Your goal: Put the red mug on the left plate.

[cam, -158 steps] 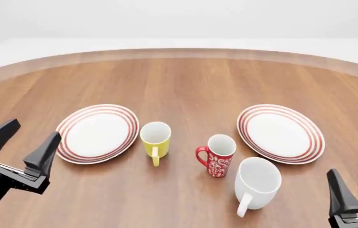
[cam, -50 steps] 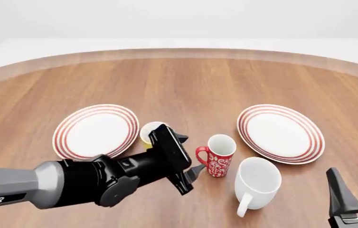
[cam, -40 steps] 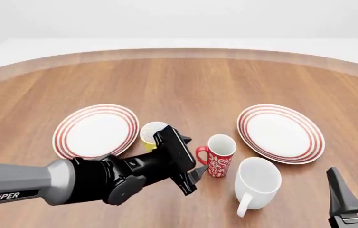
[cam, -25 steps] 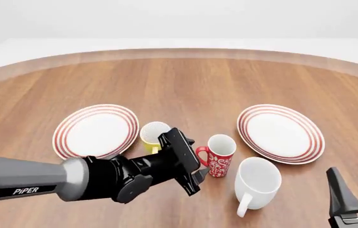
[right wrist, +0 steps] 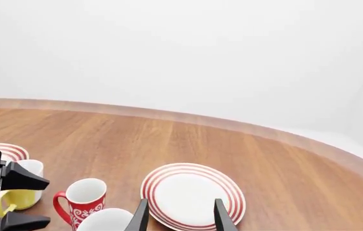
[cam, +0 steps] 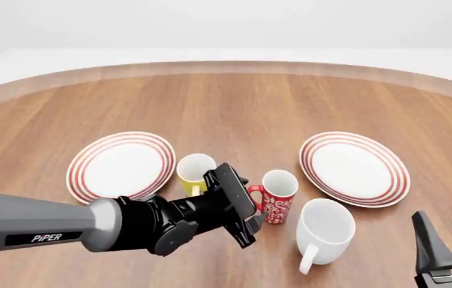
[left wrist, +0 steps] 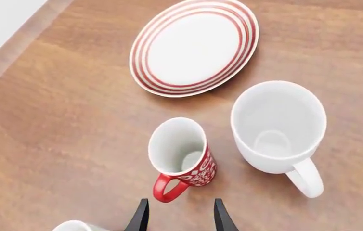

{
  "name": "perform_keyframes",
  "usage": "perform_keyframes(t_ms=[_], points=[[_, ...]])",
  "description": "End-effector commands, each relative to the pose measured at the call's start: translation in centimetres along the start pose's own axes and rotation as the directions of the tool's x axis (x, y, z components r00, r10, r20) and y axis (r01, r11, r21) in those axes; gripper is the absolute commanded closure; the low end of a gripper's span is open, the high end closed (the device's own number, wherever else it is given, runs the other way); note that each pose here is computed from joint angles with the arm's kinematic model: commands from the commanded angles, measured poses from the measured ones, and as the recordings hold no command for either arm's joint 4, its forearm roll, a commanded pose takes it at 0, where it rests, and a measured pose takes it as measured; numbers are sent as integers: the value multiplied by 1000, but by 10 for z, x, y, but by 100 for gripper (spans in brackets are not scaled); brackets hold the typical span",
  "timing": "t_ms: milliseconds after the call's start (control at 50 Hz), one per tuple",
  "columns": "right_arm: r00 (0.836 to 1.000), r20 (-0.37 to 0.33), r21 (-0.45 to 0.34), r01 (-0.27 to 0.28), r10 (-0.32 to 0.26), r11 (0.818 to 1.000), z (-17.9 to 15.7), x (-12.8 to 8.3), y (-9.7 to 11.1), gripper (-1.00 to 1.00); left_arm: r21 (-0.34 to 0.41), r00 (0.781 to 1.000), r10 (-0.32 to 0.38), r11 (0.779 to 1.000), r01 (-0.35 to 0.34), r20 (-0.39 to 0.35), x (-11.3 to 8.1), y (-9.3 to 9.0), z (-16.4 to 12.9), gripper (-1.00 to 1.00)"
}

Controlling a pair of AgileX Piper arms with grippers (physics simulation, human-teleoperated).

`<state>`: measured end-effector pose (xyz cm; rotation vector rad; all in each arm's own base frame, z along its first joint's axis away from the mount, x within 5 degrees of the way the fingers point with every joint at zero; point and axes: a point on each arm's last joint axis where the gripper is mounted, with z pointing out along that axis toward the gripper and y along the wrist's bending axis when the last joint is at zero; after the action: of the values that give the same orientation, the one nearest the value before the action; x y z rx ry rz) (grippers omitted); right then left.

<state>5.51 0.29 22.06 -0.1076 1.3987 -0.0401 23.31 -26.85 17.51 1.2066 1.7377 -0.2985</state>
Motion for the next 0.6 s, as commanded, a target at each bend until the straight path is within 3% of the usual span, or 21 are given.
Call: perform_keyframes(t_ms=[20,600], points=[[1000,3,0,2,-2,1000,0,0,0,-100,4,1000,-2,1000,2,-4,0,-1,1,-100],[1000,5,0,0,0,1000,0,0,0,-100,4,1000,-9,1000,9,-15,2,0,12,-100]])
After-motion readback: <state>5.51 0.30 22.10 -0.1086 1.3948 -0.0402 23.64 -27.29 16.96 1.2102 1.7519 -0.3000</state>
